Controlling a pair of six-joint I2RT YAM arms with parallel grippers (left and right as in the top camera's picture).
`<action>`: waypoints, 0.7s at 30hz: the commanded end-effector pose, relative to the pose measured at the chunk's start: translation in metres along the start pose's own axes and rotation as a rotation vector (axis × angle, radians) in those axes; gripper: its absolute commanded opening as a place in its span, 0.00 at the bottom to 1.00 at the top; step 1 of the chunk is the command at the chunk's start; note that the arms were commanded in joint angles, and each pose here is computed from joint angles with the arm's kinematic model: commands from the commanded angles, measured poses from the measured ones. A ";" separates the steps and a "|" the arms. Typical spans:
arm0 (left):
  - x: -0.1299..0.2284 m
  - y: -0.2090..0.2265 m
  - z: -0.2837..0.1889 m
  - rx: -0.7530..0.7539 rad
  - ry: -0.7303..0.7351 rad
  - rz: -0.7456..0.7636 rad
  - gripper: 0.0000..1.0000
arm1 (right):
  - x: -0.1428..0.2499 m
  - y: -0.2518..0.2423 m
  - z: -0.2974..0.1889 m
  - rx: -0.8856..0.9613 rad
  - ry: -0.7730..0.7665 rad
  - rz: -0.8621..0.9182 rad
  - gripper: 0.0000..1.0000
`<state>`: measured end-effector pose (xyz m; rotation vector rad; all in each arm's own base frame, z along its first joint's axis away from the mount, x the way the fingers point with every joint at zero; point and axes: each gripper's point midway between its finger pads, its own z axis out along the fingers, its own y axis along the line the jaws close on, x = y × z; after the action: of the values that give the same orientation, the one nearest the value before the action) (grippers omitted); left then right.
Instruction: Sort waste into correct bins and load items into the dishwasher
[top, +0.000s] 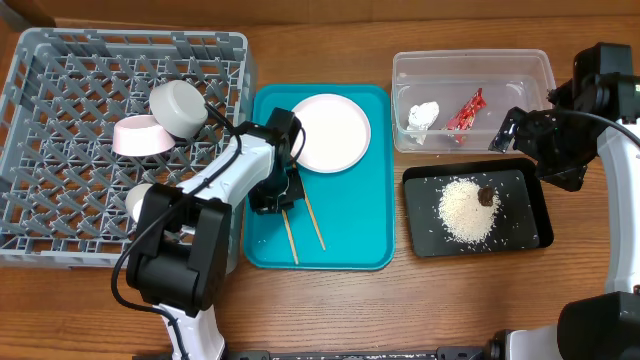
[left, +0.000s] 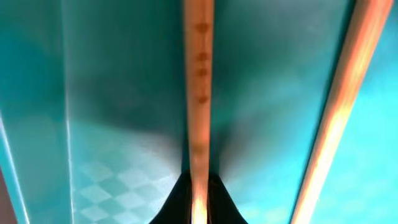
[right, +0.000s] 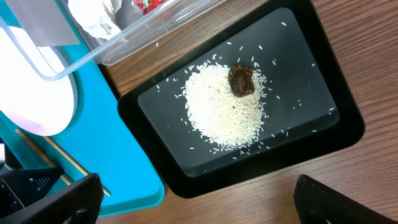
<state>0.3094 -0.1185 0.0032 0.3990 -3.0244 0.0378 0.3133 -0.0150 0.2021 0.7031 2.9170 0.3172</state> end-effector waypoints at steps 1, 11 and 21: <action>0.004 0.007 0.010 -0.041 0.030 0.004 0.04 | -0.001 0.000 -0.006 -0.004 -0.023 -0.003 1.00; -0.021 -0.011 -0.072 0.029 -0.127 0.095 0.04 | -0.001 0.000 -0.006 -0.004 -0.023 -0.003 1.00; -0.052 0.047 -0.189 -0.060 -0.419 0.171 0.04 | -0.001 0.000 -0.006 -0.004 -0.023 -0.006 1.00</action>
<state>0.3575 -0.0853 0.1666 0.2444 -3.3867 0.0187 0.3134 -0.0151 0.2021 0.7030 2.9167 0.3172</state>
